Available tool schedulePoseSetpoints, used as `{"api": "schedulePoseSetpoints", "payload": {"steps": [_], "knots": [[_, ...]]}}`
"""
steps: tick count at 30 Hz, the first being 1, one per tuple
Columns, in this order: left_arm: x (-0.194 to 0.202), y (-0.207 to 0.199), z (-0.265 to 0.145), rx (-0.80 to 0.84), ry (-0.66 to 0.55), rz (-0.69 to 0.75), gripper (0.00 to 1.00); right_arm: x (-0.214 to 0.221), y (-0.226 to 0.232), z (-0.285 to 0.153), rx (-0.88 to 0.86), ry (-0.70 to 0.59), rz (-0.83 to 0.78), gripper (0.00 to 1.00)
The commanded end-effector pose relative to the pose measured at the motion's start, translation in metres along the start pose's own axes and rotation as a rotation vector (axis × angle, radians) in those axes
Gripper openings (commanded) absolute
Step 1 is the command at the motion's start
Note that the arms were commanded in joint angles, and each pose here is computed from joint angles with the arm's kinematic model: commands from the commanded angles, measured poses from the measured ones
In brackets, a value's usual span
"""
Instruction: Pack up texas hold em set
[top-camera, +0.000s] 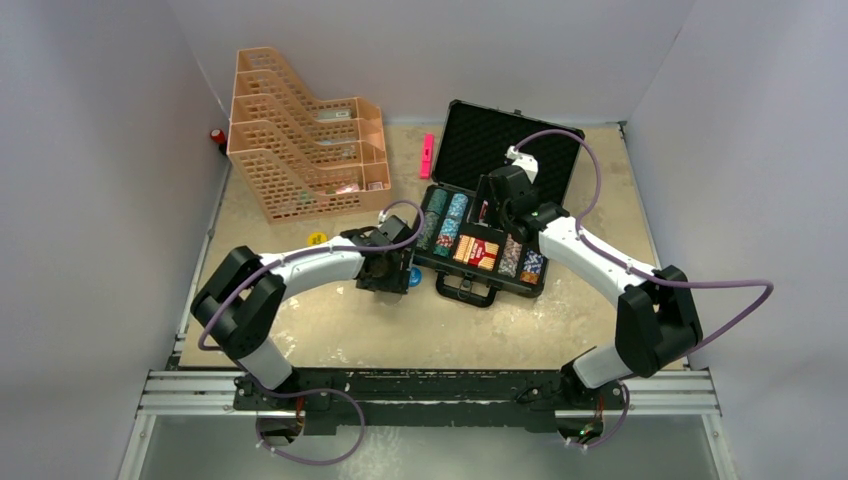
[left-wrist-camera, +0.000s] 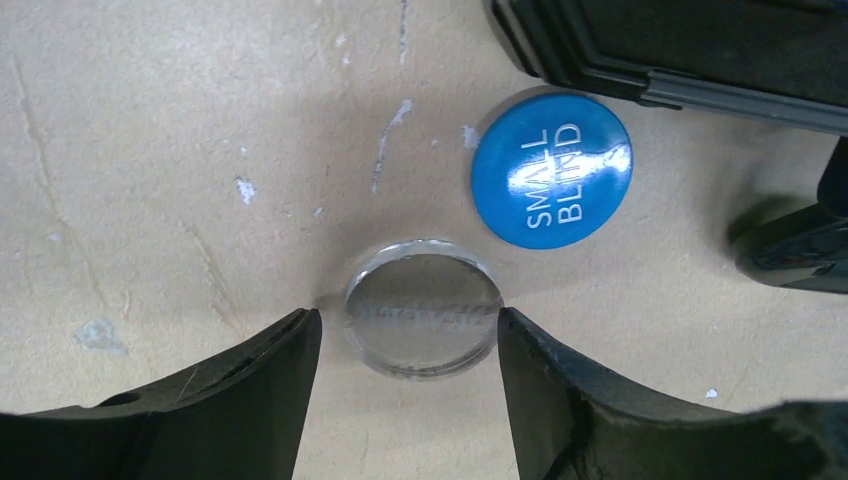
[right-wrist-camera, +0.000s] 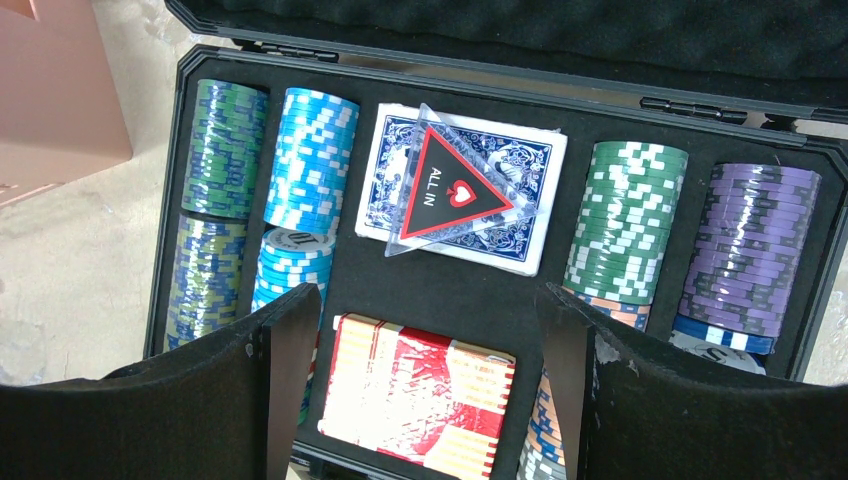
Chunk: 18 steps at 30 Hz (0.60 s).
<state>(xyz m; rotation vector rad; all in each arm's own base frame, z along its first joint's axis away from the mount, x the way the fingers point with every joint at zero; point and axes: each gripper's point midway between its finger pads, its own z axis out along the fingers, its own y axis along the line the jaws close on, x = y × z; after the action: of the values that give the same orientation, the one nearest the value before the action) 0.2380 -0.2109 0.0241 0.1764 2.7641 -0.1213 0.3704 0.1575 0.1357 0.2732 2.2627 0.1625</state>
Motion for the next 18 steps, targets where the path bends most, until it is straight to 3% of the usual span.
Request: {"api": "schedulePoseSetpoints", "payload": {"steps": [1,9,12,15,18], "knots": [[0.007,-0.012,0.005,0.071,0.03,0.052,0.64,-0.013,0.006,-0.005,-0.024,-0.037,0.022,0.81],[0.017,-0.009,0.013,0.049,0.083,0.087,0.63,-0.012,0.006,-0.003,-0.021,-0.033,0.021,0.81],[0.013,0.003,0.016,-0.029,0.071,0.091,0.56,-0.011,0.006,-0.003,-0.021,-0.032,0.022,0.81],[0.01,0.004,0.018,-0.045,0.065,0.089,0.41,-0.013,0.005,-0.004,-0.02,-0.036,0.021,0.81],[0.003,0.002,0.013,-0.041,0.046,0.099,0.36,-0.016,0.005,-0.009,-0.022,-0.048,0.027,0.81]]}}
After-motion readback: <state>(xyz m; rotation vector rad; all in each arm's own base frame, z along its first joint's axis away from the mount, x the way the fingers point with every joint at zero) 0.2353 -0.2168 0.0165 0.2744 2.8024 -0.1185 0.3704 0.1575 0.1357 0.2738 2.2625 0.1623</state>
